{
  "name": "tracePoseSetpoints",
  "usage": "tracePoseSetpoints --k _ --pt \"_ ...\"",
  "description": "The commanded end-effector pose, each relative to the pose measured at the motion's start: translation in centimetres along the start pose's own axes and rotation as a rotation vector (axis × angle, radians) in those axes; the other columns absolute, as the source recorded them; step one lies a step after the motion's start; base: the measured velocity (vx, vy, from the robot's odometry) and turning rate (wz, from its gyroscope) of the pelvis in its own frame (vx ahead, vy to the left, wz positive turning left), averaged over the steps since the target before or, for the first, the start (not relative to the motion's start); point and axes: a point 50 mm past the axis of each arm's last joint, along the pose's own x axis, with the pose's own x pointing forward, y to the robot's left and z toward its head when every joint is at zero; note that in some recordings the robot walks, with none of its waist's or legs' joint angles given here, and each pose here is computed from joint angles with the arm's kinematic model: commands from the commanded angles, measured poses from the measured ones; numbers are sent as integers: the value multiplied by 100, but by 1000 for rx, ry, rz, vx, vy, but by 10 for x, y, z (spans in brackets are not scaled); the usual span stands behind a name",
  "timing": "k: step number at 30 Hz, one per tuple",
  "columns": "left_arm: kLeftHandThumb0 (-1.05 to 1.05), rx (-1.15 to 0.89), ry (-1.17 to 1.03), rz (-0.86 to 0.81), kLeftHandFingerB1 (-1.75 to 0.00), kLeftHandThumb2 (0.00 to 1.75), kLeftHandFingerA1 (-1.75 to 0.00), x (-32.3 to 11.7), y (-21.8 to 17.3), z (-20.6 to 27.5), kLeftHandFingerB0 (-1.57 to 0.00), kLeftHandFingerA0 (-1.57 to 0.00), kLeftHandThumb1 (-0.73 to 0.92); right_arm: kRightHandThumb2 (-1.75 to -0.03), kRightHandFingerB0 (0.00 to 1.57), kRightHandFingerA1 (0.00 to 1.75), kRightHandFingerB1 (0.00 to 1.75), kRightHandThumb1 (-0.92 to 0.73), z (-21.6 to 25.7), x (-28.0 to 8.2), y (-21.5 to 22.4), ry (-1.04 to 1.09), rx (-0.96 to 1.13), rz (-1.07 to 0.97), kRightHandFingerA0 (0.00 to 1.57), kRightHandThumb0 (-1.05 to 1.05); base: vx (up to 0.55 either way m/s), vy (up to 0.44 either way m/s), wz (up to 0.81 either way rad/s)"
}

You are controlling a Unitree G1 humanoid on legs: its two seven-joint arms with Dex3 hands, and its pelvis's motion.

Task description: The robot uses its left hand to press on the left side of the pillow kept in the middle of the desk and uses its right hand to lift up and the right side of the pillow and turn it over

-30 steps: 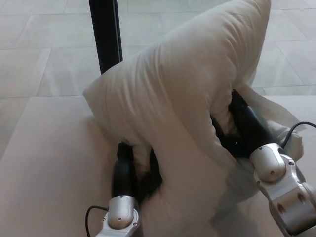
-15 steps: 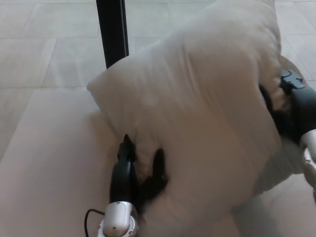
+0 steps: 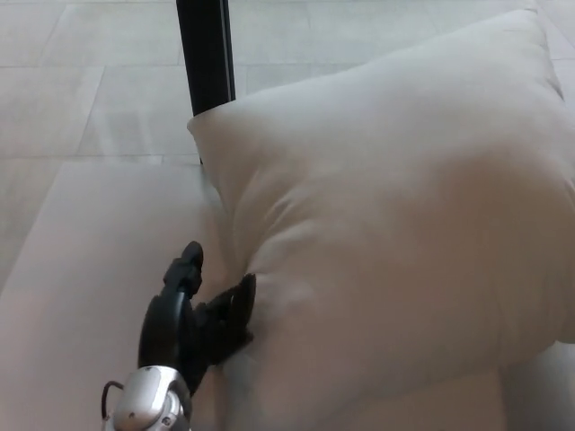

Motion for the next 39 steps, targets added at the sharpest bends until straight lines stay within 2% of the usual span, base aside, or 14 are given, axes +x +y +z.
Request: tracePoseSetpoints --k 1,7,9,10,16,18,19,21,23,29,33,35,37,39 --pt "-81 -45 202 -70 0 79 -57 -17 58 0 0 -15 49 -63 32 42 31 -75 -17 -19 -49 112 137 134 30 -83 0 0 0" --pt "-81 -219 86 104 -11 60 -59 -37 120 27 0 -20 57 -70 14 40 26 -92 -6 -36 -98 33 69 38 16 -93 0 0 0" --pt "-87 -233 71 149 -22 60 -59 -47 139 30 0 -23 53 -105 0 52 49 -38 -7 -42 -118 6 115 -12 4 -39 0 0 0" --pt "-77 -251 64 168 -30 86 -62 -53 151 31 -1 -23 41 -68 15 47 34 -92 -8 -46 -129 -8 127 -44 22 -103 0 0 0" --pt "-88 -352 -28 391 -77 55 -69 -99 222 35 0 -38 45 -70 15 51 42 -92 -19 -88 -200 -72 233 -358 25 -102 0 0 0" --pt "-95 -442 -70 516 -49 85 -91 -124 250 36 0 -22 38 -131 0 35 17 -84 -28 -111 -227 -129 373 -490 0 -101 0 0 0" --pt "-100 -444 -66 548 -67 65 -68 -131 255 35 0 -47 27 -67 16 56 46 -89 -31 -116 -234 -128 403 -550 21 -101 0 0 0" --pt "-97 -503 -95 653 -86 65 -79 -149 270 29 0 -36 25 -106 0 54 53 -37 -45 -130 -247 -125 437 -673 4 -40 0 0 0" --pt "-100 -528 -109 730 -76 55 -80 -163 279 19 0 -32 33 -71 6 60 44 -92 -59 -140 -254 -126 473 -744 17 -99 0 0 0" --pt "-105 -467 87 1007 -57 55 -87 -223 299 -49 0 -14 40 -112 4 65 45 -70 -130 -165 -253 42 602 -974 12 -99 0 0 0" --pt "-102 -292 291 1072 -54 82 -98 -257 300 -72 0 -17 27 -117 1 157 18 -71 -158 -186 -249 244 462 -1020 117 -105 0 0 0" --pt "-105 -218 386 1087 -58 86 -91 -274 302 -83 0 -11 35 -67 0 154 50 -82 -163 -190 -248 301 397 -1016 68 -95 0 0 0" --pt "-39 32 536 1044 -68 72 -63 -288 300 -92 -17 -10 -15 -110 6 73 43 -68 -169 -194 -249 369 314 -1013 37 -105 0 0 0" --pt "-105 105 568 1023 -79 78 -68 -296 298 -97 -1 0 28 -64 3 74 59 -79 -171 -202 -250 382 287 -1001 40 -99 0 0 0"
